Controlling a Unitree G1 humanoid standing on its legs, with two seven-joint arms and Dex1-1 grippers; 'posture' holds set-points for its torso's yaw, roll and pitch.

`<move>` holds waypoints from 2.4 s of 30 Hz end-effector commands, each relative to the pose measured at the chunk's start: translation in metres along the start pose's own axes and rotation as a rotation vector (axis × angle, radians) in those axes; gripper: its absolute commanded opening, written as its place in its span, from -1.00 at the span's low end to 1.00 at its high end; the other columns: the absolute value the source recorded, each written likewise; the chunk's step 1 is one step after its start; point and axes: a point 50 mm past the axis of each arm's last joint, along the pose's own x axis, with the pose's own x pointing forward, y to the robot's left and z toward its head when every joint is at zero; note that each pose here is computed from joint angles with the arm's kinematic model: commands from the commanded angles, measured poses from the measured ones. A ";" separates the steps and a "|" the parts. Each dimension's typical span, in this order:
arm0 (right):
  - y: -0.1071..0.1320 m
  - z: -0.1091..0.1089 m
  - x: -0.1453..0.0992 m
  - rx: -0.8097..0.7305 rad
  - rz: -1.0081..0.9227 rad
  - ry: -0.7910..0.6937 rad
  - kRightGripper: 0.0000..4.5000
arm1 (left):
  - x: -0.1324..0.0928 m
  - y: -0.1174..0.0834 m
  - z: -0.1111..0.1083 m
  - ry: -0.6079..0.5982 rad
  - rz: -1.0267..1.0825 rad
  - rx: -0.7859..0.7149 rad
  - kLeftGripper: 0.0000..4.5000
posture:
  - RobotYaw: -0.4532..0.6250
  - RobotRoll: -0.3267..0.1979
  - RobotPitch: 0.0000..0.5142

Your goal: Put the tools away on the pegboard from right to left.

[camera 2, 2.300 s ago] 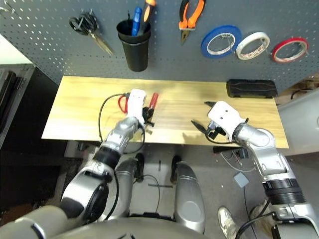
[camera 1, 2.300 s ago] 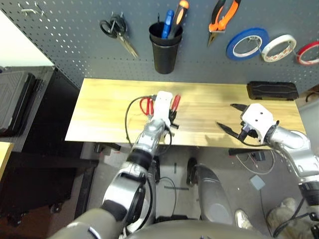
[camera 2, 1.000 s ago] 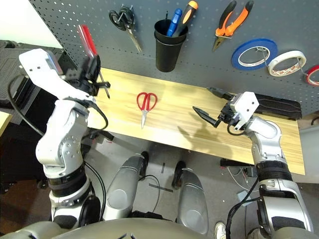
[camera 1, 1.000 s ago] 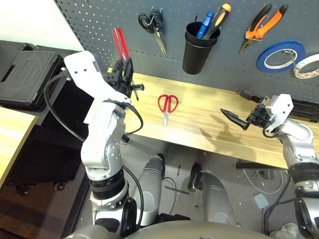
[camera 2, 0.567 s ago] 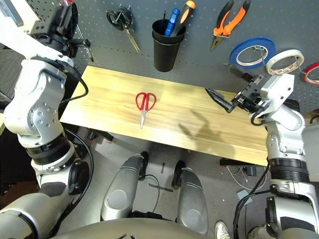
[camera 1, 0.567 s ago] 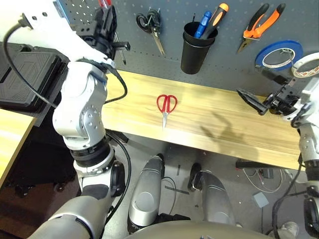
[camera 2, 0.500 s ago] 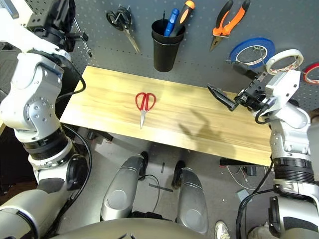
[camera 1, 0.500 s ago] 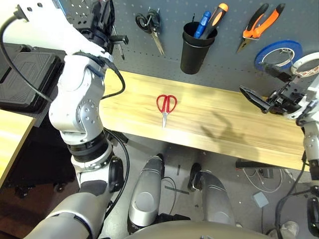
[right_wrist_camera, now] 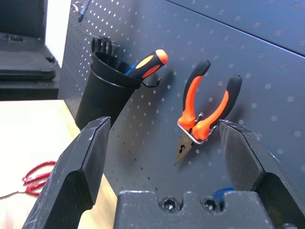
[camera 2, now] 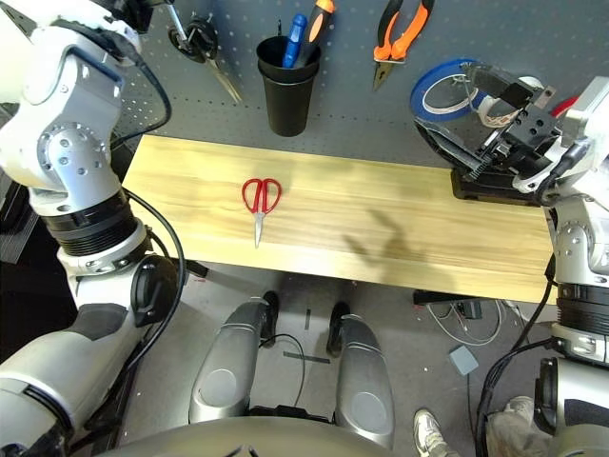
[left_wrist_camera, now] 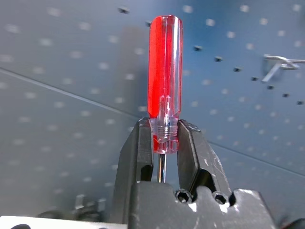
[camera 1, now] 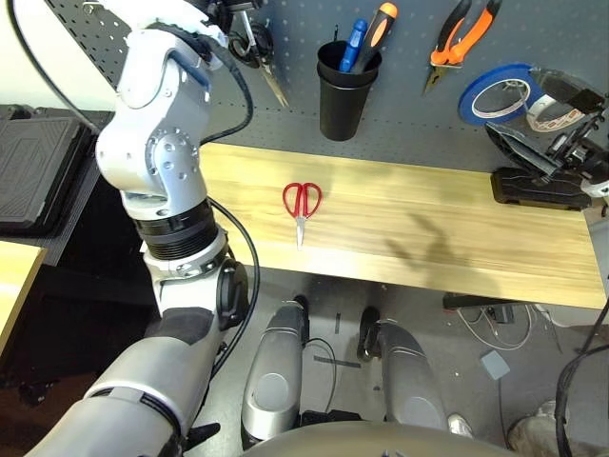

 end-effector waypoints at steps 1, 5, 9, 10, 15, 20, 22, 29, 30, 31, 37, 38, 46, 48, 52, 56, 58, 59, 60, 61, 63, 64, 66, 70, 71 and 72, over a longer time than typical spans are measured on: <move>0.007 0.000 0.011 -0.005 0.021 -0.007 1.00 | 0.009 -0.011 0.007 -0.050 -0.024 -0.037 -0.68 | 0.05 0.25 0.03; 0.009 0.000 0.017 0.009 0.006 -0.022 1.00 | 0.016 -0.018 0.004 -0.059 -0.035 -0.054 -0.68 | 0.05 0.25 0.03; 0.016 -0.002 0.018 0.023 0.001 -0.019 1.00 | 0.020 -0.024 -0.005 -0.049 -0.041 -0.076 -0.68 | 0.05 0.25 0.03; 0.017 -0.002 0.019 0.025 0.001 -0.019 1.00 | 0.021 -0.026 -0.008 -0.047 -0.043 -0.077 -0.68 | 0.05 0.25 0.03; 0.019 -0.003 0.022 0.032 -0.004 -0.019 1.00 | 0.022 -0.032 -0.021 -0.029 -0.054 -0.073 -0.68 | 0.04 0.25 0.02; 0.022 -0.006 0.023 0.043 -0.004 -0.017 1.00 | 0.024 -0.037 -0.037 -0.006 -0.073 -0.036 -0.68 | 0.04 0.25 0.02; 0.024 -0.007 0.022 0.047 -0.004 -0.012 1.00 | 0.023 -0.038 -0.043 0.005 -0.084 -0.019 -0.68 | 0.04 0.25 0.01; 0.025 -0.011 0.024 0.051 -0.014 -0.015 1.00 | 0.016 -0.037 -0.071 0.065 -0.090 0.034 -0.68 | 0.02 0.25 -0.01; 0.026 -0.011 0.024 0.052 -0.015 -0.015 1.00 | 0.015 -0.038 -0.073 0.070 -0.092 0.032 -0.68 | 0.02 0.25 -0.01; 0.026 -0.012 0.024 0.052 -0.016 -0.015 1.00 | 0.014 -0.039 -0.075 0.073 -0.094 0.030 -0.68 | 0.02 0.25 -0.01; 0.026 -0.015 0.025 0.054 -0.019 -0.016 1.00 | 0.009 -0.042 -0.081 0.098 -0.110 0.059 -0.36 | 0.03 0.25 -0.01; 0.027 -0.015 0.025 0.055 -0.018 -0.017 1.00 | 0.009 -0.042 -0.080 0.096 -0.112 0.060 -0.23 | 0.03 0.25 -0.01; 0.032 -0.021 0.026 0.071 0.003 -0.020 1.00 | 0.008 -0.043 -0.048 -0.003 -0.125 0.074 0.98 | 0.06 0.25 0.01; 0.034 -0.022 0.027 0.076 0.010 -0.021 1.00 | 0.006 -0.042 -0.040 -0.023 -0.123 0.084 0.98 | 0.07 0.25 0.02; 0.042 -0.027 0.026 0.105 0.039 0.001 1.00 | -0.003 -0.034 -0.028 -0.030 -0.114 0.110 0.98 | 0.10 0.25 0.05; 0.053 -0.036 0.022 0.136 0.079 0.066 1.00 | -0.025 -0.019 -0.030 0.036 -0.112 0.163 0.98 | 0.12 0.25 0.06; 0.057 -0.040 0.019 0.148 0.098 0.090 1.00 | -0.037 -0.011 -0.035 0.093 -0.097 0.194 0.98 | 0.14 0.25 0.09; 0.058 -0.041 0.018 0.153 0.103 0.098 1.00 | -0.041 -0.008 -0.037 0.114 -0.091 0.209 0.98 | 0.15 0.25 0.10; 0.063 -0.044 0.016 0.166 0.126 0.119 1.00 | -0.053 -0.001 -0.045 0.170 -0.074 0.234 0.98 | 0.17 0.25 0.12; 0.068 -0.047 0.014 0.180 0.143 0.140 1.00 | -0.063 0.004 -0.051 0.219 -0.056 0.251 0.98 | 0.18 0.25 0.14; 0.074 -0.051 0.011 0.201 0.164 0.168 1.00 | -0.078 0.011 -0.059 0.283 -0.030 0.271 0.98 | 0.20 0.25 0.15; 0.076 -0.052 0.010 0.206 0.171 0.173 1.00 | -0.084 0.013 -0.063 0.305 -0.017 0.281 0.98 | 0.21 0.25 0.16; 0.082 -0.055 0.008 0.214 0.186 0.186 1.00 | -0.097 0.018 -0.070 0.348 0.005 0.291 0.98 | 0.21 0.25 0.17; 0.090 -0.062 0.004 0.221 0.212 0.222 1.00 | -0.118 0.027 -0.086 0.435 0.041 0.301 0.98 | 0.24 0.25 0.19; 0.092 -0.064 0.003 0.223 0.222 0.233 1.00 | -0.123 0.030 -0.092 0.468 0.049 0.303 0.98 | 0.24 0.25 0.19; 0.094 -0.066 0.003 0.224 0.228 0.246 1.00 | -0.127 0.032 -0.098 0.493 0.054 0.305 0.98 | 0.24 0.25 0.19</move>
